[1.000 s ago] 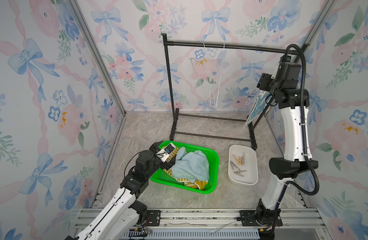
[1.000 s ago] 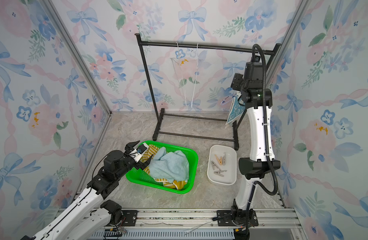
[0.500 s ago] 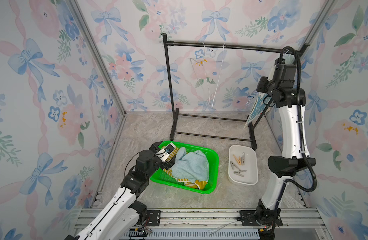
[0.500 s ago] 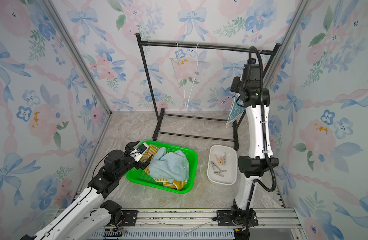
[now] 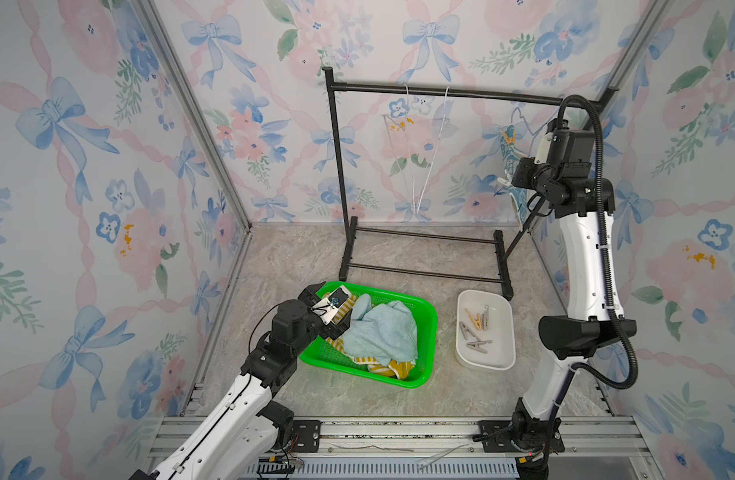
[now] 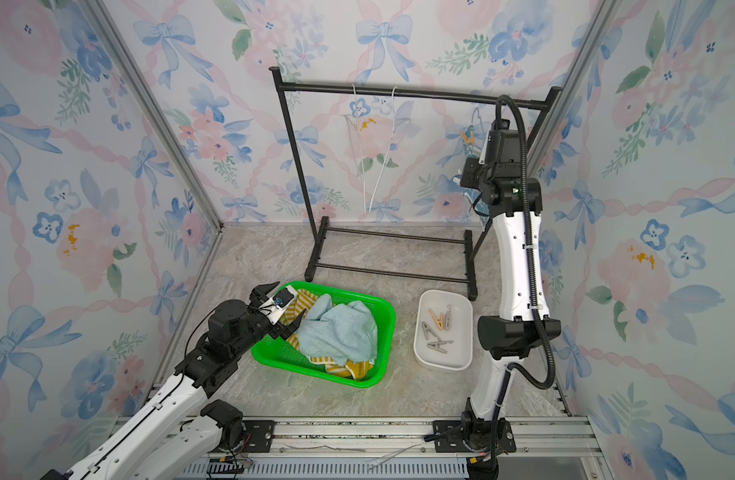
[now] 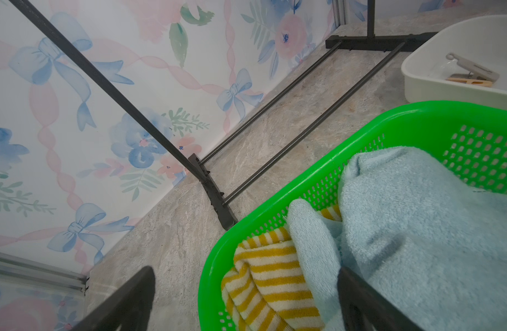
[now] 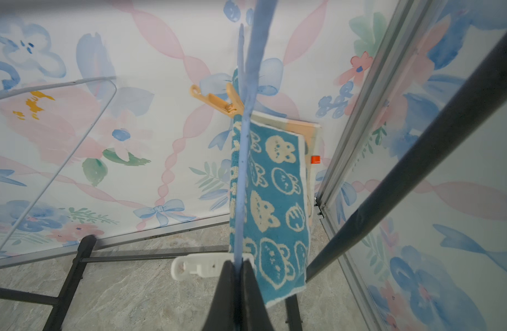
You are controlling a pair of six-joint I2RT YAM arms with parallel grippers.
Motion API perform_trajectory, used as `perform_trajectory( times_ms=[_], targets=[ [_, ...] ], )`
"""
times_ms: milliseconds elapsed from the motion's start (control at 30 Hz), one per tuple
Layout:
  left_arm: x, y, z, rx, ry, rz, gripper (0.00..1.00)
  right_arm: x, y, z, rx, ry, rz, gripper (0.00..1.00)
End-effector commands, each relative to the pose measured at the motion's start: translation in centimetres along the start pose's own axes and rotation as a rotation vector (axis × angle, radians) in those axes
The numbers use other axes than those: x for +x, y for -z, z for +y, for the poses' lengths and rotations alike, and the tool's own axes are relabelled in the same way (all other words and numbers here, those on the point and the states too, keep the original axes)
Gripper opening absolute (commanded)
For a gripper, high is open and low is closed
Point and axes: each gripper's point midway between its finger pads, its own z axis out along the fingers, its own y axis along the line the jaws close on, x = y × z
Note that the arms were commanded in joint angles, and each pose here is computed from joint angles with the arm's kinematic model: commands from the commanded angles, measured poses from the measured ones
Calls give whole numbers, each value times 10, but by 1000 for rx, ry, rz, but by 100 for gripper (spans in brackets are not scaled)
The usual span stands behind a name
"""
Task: Remove the clothespins securing towels to the hanger
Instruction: Pick up the hanger from the clothesline.
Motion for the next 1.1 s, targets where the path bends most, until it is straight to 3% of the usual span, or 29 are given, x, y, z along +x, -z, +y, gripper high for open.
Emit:
perform_trajectory(
  times_ms=[0, 533, 700, 1067],
  targets=[
    [-5, 2, 3, 2, 15, -12, 98, -32, 34, 4, -54, 7, -114, 0],
    [-9, 6, 5, -8, 24, -29, 98, -64, 76, 13, -133, 33, -256, 0],
    [-11, 8, 7, -16, 28, -44, 98, -46, 81, 12, -147, 33, -209, 0],
    [-24, 13, 1, 25, 9, -102, 91, 9, 150, 15, -270, 12, -204, 0]
  ],
)
